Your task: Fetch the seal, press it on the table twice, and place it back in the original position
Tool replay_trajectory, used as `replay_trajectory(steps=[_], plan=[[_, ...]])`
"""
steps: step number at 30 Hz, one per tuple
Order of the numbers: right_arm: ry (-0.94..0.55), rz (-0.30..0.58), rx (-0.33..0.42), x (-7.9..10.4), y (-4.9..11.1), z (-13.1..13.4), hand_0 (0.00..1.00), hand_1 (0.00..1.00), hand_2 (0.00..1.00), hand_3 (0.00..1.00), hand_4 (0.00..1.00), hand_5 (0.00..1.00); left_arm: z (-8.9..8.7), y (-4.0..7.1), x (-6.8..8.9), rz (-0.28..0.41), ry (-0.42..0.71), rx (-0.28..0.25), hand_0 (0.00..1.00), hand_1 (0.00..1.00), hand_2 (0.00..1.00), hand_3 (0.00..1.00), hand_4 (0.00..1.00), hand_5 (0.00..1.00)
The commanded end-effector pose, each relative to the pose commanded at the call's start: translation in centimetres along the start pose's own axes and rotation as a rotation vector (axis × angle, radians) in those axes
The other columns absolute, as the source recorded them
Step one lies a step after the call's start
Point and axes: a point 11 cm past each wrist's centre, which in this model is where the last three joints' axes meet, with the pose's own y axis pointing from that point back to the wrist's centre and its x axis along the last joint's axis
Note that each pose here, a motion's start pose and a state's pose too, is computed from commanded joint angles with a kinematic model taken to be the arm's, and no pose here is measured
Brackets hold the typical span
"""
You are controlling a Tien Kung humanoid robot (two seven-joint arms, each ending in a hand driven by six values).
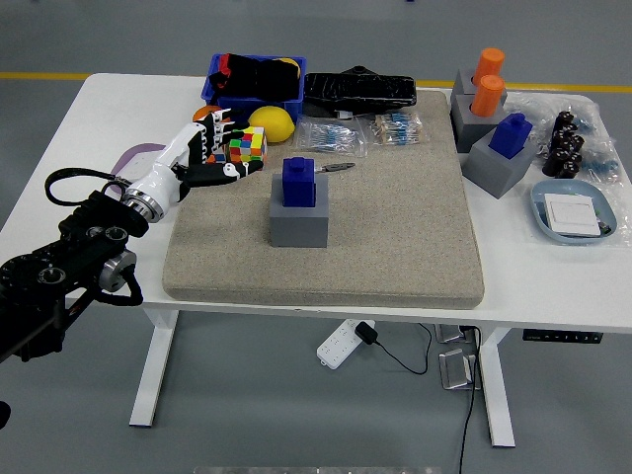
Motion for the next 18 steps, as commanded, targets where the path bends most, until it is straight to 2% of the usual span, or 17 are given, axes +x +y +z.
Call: replay_trajectory(steps=[10, 18], plan=[[0.003, -0.007, 0.002, -0.4, 0.0, 0.0, 0.777, 0.668, 0.672, 0.669, 0.805, 0.569, -1.3, -0.4, -2.4, -0.042, -0.005, 0.035, 0.942, 0.856, 0.826, 0.879, 0.906, 0.128], [-0.002, -0.010, 0.004, -0.5, -0.1, -0.1, 0.777, 0.668, 0.673, 0.671, 0.810, 0.569, -1.7, -0.6, -2.8, -0.043, -0.010, 0.050, 0.938, 0.856, 0.824, 0.874, 0.903, 0.131]])
